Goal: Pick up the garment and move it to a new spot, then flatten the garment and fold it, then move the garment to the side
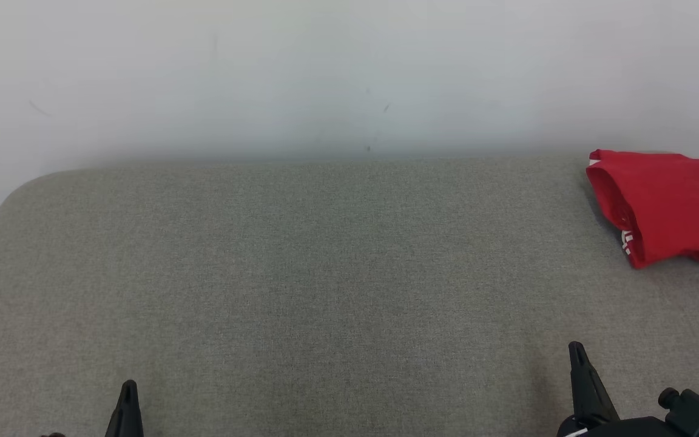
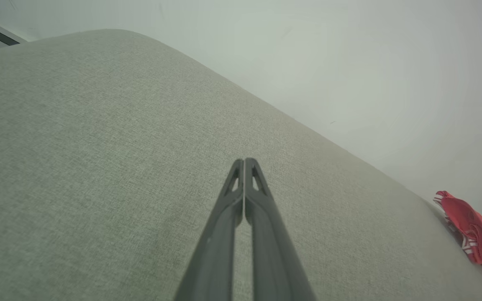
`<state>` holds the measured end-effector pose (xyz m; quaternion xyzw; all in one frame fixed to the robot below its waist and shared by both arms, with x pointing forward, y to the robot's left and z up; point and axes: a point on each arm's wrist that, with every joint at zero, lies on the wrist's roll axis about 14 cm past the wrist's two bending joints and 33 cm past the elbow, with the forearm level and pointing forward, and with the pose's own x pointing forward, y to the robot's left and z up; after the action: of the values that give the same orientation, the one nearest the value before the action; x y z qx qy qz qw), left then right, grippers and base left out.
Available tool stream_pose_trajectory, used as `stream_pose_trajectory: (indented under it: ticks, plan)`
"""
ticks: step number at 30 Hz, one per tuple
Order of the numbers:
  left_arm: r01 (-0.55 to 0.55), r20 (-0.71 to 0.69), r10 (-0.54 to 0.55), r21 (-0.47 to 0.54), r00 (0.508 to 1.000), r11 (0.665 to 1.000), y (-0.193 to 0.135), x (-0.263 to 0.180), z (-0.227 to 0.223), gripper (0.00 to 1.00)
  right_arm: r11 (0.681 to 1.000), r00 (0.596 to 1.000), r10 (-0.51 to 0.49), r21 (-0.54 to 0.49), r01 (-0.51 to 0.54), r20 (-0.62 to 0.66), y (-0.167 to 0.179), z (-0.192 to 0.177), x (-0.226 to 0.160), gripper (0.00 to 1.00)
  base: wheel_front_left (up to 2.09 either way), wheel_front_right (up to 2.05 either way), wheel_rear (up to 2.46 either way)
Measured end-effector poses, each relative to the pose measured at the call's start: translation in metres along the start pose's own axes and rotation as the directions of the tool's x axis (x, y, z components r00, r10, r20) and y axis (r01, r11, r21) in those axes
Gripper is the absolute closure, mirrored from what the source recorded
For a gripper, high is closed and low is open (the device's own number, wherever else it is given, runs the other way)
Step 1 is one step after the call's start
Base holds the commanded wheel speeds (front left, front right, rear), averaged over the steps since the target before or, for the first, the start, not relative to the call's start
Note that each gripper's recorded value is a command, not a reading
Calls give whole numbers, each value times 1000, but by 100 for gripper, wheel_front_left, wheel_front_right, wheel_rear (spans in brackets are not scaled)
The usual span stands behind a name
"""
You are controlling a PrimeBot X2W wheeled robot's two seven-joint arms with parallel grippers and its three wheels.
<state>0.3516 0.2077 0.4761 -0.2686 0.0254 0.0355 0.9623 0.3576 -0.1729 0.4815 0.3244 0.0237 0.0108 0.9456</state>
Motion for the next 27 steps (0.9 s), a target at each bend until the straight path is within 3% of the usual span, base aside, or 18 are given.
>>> stream_pose_trajectory:
  ticks: [11, 27]
  plan:
    - [-8, -5, 7, -162, 1000, 987, -1, 6, 2, 100, 989, 1000, -19, 149, 18, 5, -3, 5, 5, 100, 0, 0, 0]
    - [-13, -13, 9, -370, 1000, 929, -3, 13, 5, 100, 943, 999, -34, 331, 29, 9, -7, 12, 10, 100, 0, 0, 0]
